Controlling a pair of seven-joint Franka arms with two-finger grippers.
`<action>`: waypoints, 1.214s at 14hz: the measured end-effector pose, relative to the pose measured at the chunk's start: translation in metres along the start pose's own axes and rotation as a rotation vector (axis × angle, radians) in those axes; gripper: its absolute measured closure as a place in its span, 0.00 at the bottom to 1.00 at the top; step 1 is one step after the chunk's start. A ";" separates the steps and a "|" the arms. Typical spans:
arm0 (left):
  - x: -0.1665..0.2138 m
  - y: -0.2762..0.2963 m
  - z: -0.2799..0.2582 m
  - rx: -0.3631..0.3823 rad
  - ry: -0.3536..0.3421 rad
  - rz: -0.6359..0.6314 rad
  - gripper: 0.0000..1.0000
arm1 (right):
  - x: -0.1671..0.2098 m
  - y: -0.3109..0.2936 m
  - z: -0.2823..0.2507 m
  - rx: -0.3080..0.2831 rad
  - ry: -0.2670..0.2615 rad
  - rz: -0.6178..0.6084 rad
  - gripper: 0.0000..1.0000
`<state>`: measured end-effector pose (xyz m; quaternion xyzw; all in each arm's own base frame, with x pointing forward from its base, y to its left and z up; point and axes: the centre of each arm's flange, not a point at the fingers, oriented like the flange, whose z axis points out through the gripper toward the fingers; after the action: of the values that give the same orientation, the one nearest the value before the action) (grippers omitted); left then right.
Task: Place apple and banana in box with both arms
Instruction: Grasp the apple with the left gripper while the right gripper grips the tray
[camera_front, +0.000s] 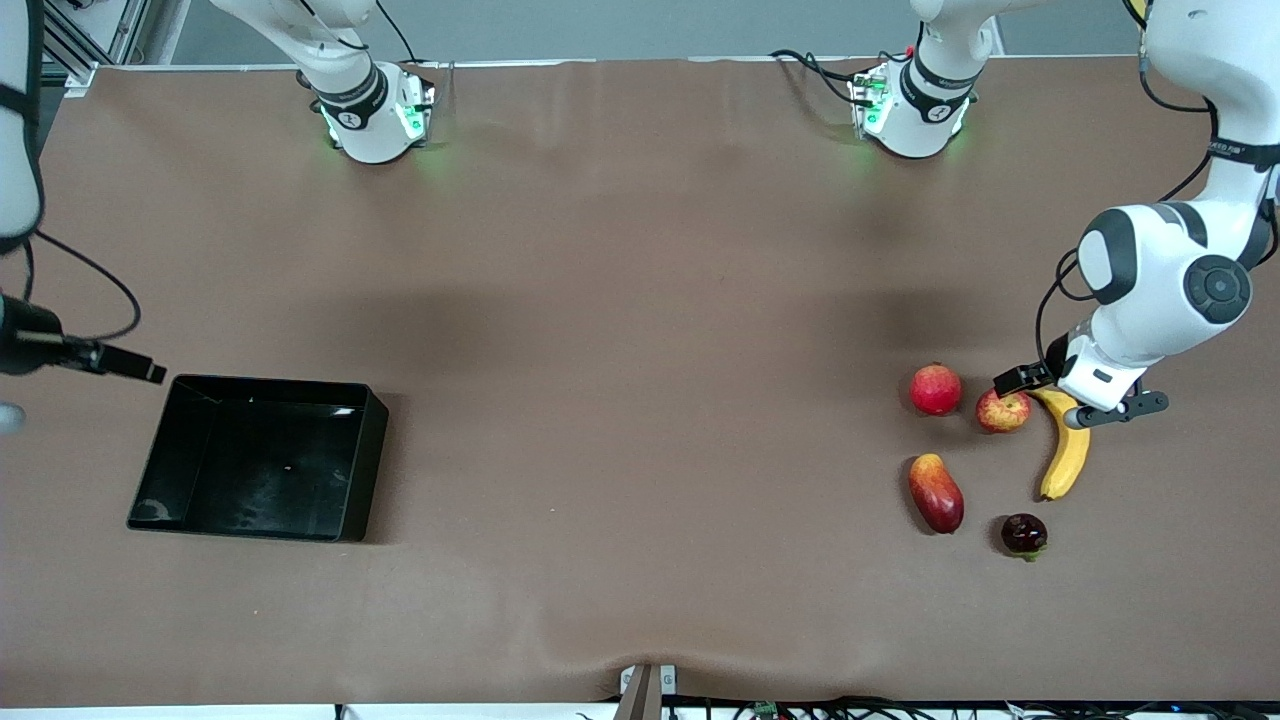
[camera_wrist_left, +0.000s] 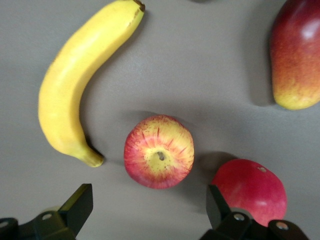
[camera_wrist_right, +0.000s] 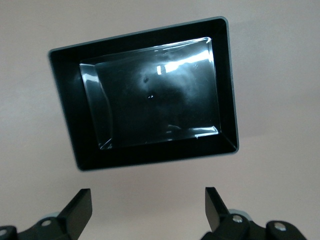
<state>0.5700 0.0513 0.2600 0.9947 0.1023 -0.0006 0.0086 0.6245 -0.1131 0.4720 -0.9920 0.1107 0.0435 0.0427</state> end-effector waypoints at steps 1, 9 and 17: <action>0.001 0.000 0.009 -0.004 0.005 0.000 0.00 | 0.005 0.007 0.014 0.000 -0.022 0.011 0.00; 0.020 0.004 0.056 -0.025 0.004 -0.001 0.04 | 0.058 0.069 0.140 0.000 -0.044 -0.023 0.00; 0.024 0.012 0.001 -0.007 -0.047 0.020 0.25 | 0.077 0.115 0.226 -0.063 -0.021 -0.149 0.00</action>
<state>0.5958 0.0446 0.2591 0.9954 0.0921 -0.0237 0.0144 0.6564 -0.2203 0.2318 -0.9978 0.0348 0.0540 0.0159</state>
